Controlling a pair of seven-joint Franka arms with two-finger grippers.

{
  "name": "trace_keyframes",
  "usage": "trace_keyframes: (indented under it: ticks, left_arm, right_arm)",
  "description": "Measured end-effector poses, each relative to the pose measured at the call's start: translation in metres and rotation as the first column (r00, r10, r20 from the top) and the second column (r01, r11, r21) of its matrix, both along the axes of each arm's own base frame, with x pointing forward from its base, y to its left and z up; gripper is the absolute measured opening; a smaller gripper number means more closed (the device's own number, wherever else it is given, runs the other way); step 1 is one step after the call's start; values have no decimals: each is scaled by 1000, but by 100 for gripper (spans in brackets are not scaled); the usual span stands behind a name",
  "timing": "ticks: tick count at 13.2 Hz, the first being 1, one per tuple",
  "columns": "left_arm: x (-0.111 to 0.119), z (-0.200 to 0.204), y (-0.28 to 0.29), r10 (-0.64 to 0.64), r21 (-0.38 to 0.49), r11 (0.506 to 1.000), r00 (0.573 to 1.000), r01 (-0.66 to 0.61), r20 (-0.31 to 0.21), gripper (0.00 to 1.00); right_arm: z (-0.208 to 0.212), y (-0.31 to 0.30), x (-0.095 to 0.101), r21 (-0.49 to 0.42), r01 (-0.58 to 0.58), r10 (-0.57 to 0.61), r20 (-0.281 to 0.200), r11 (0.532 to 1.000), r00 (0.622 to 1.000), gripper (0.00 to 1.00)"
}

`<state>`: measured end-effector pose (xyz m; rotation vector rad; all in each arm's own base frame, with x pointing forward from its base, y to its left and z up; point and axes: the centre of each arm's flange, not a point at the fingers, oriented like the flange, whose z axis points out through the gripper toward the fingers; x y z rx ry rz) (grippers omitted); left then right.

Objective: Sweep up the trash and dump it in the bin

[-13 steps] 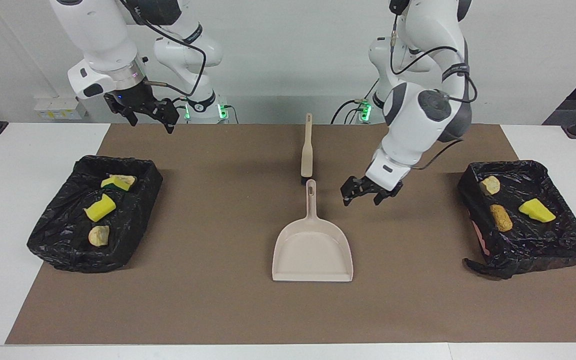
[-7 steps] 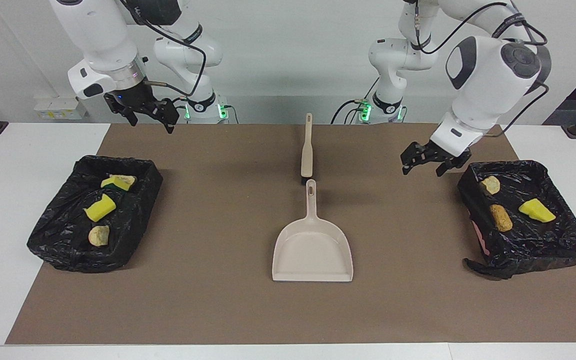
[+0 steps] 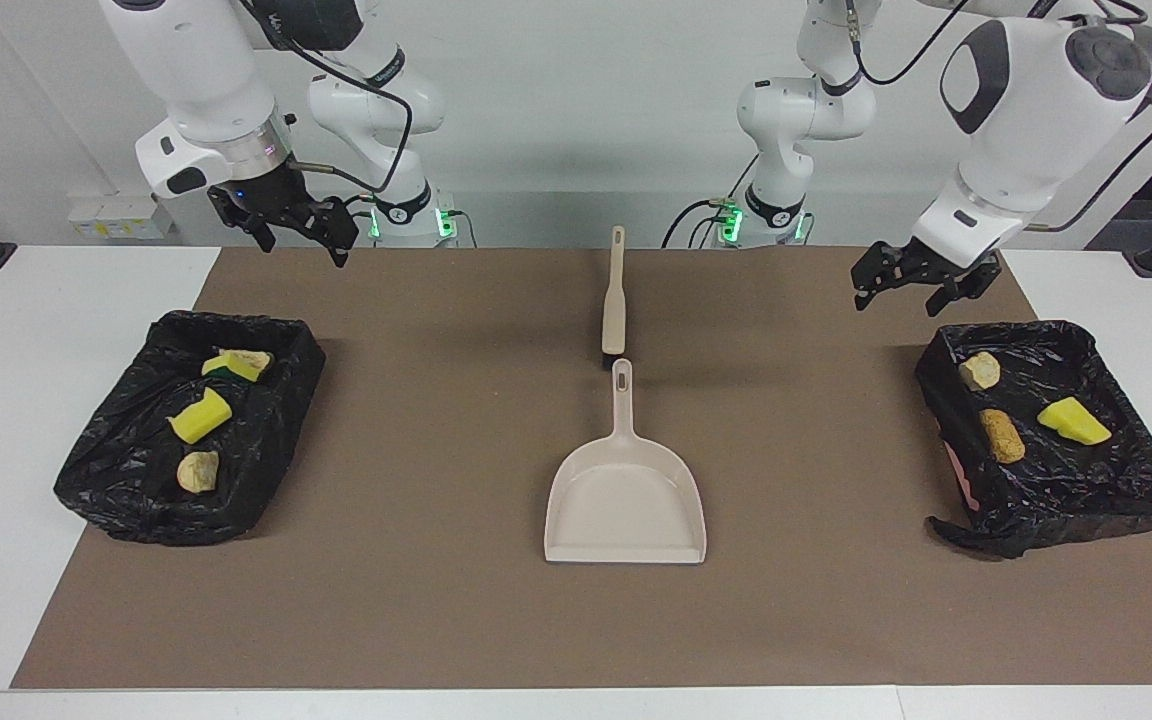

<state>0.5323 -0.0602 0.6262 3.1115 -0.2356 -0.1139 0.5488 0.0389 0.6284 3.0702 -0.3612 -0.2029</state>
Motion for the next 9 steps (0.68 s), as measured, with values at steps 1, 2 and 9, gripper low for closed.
trace_keyframes:
  ticks: [1, 2, 9]
  left_arm:
    - [-1, 1, 0, -1, 0, 1000, 1000, 1, 1, 100]
    - [0, 0, 0, -1, 0, 1000, 1000, 1, 0, 100]
    - [0, -2, -1, -3, 1, 1000, 1000, 3, -5, 100]
  right_arm:
    - [0, 0, 0, 0, 0, 0, 0, 1000, 1000, 100]
    - [0, 0, 0, 0, 0, 0, 0, 1000, 1000, 100]
    - [0, 0, 0, 0, 0, 0, 0, 1000, 1000, 100]
